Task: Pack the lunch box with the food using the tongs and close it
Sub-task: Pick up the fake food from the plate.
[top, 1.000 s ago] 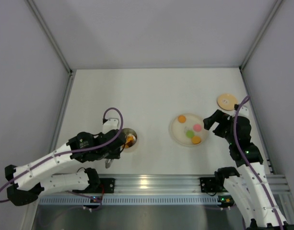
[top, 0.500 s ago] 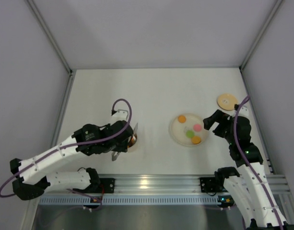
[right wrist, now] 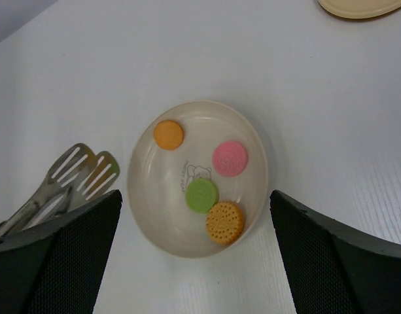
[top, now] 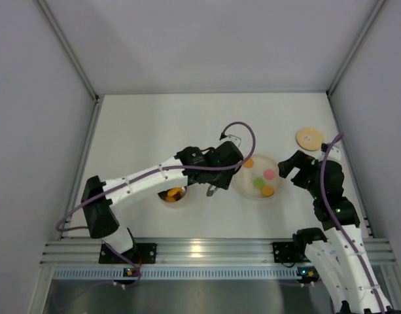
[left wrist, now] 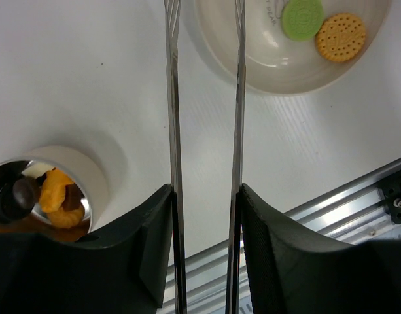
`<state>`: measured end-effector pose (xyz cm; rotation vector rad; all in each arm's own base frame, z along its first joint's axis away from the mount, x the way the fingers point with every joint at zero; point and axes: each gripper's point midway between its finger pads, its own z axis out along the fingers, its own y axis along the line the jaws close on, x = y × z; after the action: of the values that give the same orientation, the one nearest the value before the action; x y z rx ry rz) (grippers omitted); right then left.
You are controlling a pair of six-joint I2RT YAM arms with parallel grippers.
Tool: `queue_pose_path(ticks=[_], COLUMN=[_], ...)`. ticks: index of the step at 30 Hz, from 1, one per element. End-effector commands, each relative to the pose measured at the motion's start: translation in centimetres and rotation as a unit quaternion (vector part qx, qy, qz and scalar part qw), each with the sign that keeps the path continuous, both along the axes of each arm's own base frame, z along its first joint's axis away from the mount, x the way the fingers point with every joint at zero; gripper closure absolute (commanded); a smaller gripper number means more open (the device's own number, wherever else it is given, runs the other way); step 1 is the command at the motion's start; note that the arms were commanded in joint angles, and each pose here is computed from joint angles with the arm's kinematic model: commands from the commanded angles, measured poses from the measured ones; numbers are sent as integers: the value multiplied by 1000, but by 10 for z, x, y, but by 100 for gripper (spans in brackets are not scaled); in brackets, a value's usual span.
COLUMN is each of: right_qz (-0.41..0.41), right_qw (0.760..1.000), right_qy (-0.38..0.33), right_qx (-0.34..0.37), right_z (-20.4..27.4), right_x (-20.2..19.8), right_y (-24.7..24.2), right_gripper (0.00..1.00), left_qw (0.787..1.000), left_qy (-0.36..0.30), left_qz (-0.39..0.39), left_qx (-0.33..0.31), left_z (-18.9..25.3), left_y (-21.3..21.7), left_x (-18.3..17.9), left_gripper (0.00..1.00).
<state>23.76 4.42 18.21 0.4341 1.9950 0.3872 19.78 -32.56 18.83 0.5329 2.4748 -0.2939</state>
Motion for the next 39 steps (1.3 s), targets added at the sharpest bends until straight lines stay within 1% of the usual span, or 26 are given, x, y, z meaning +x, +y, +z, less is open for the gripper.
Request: queue_pose_path(ticks=[1, 2, 3, 4, 6, 8, 9, 11, 12, 20, 27, 32, 39], right_qz=[-13, -12, -11, -12, -10, -10, -10, -9, -10, -8, -7, -7, -7], right_qw=[1000, 1000, 1000, 1000, 1000, 1000, 1000, 1000, 1000, 1000, 1000, 1000, 1000], right_qy=[-20, -19, -19, -21, -20, -21, -20, -22, -22, -23, -23, -23, -25], right_qx=[-3, -4, -3, -3, -2, -2, -1, -2, -3, -6, -5, -6, -7], right_z=[17, 17, 16, 17, 16, 17, 16, 18, 17, 18, 17, 18, 20], right_x=[0, 0, 0, -1, 0, -1, -1, -1, -2, -2, 0, 0, 0], right_y=[-6, -6, -6, -6, -5, -5, -5, -5, -5, -6, -5, -5, -5], right_gripper=[6, 6, 6, 6, 6, 6, 6, 6, 6, 6, 5, 5, 5], left_qw=[997, 997, 998, 997, 998, 998, 998, 999, 999, 999, 998, 998, 998], left_qy=[-26, -26, -21, -25, -20, -23, -19, -22, -19, -31, -35, -25, 6], left_qz=[-41, -43, -46, -48, -52, -51, -48, -41, -39, -11, -6, -15, -39], left_qx=[-62, -61, -48, -55, -43, -41, -30, -23, -14, 27, 43, 49, 54], left_z=[24, 22, 10, 16, 3, 4, -6, -7, -15, -33, -39, -47, -61], left_y=[-49, -55, -61, -69, -77, -84, -86, -88, -89, -80, -74, -76, -80], left_x=[17, 20, 23, 26, 31, 36, 38, 43, 45, 58, 60, 58, 47], left_gripper=[52, 52, 52, 52, 52, 52, 52, 52, 52, 51, 51, 51, 51])
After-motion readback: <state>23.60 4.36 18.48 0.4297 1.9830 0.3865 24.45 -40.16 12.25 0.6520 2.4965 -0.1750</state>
